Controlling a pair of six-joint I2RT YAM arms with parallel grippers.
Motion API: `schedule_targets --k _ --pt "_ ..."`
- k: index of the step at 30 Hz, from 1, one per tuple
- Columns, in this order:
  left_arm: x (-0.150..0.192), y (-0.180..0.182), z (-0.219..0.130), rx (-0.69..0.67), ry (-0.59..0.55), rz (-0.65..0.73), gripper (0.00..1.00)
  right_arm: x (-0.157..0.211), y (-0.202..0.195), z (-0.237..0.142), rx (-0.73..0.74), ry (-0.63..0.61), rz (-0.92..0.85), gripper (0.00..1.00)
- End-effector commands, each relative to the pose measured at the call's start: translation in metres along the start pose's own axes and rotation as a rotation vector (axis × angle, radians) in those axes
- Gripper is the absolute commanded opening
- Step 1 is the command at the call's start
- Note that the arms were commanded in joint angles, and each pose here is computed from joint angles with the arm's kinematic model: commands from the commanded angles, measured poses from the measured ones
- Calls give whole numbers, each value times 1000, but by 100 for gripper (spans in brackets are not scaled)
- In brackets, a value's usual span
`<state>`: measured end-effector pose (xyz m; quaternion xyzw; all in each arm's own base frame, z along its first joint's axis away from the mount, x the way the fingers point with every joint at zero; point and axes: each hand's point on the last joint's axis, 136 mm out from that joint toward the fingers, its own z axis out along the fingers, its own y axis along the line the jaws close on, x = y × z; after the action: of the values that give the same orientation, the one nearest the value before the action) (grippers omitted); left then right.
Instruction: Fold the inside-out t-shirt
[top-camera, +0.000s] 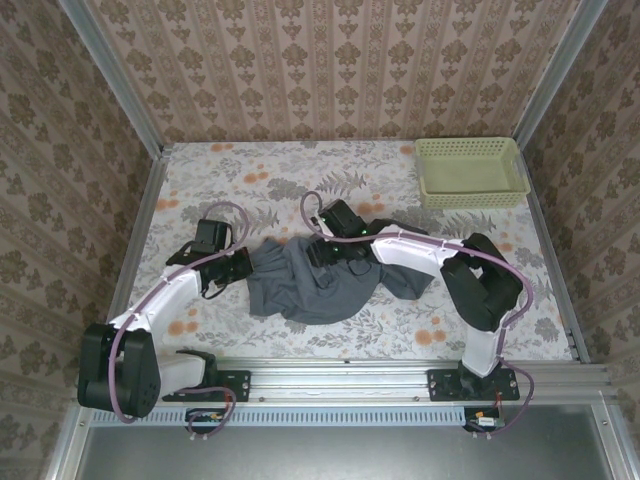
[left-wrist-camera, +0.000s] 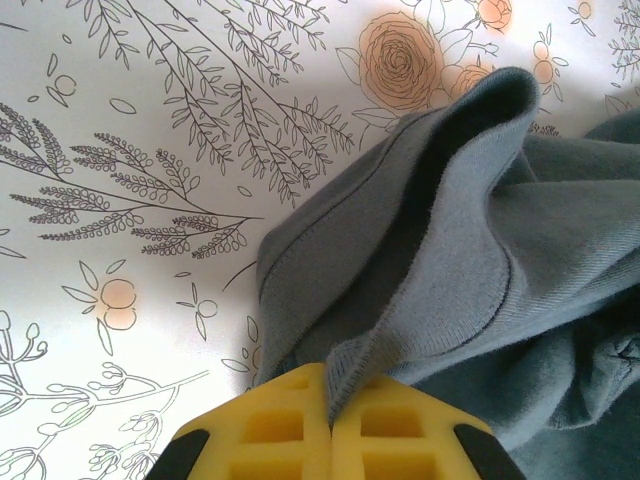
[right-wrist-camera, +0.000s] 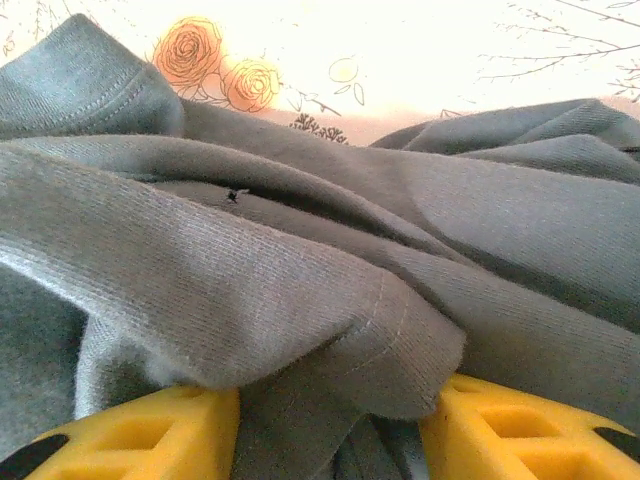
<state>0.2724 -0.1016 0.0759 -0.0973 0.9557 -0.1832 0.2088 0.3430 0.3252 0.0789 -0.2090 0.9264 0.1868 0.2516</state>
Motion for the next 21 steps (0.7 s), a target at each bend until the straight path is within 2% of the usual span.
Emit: schedule_targets --k 1,5,7,10,15,18,21 --pt "-5 -3 -2 14 -10 -3 1 -3 0 -1 33 7 -38 52" --pt "-4 -3 -1 15 -8 -7 0 -10 12 -3 -9 -12 -66 60" --pt "-5 -3 -1 19 -9 -7 0 -13 14 -1 -18 -21 -70 58" --pt "-4 -4 -1 21 -6 -6 0 -19 15 0 -6 -22 -84 47" --pt "-3 -3 -2 18 -7 -3 0 -33 20 -11 38 -43 -146 14" --pt "-3 -2 -2 15 -7 -2 0 -41 27 -27 85 -72 -199 1" --pt "-3 -1 -2 10 -7 -1 0 -50 33 -51 121 -122 -231 0"
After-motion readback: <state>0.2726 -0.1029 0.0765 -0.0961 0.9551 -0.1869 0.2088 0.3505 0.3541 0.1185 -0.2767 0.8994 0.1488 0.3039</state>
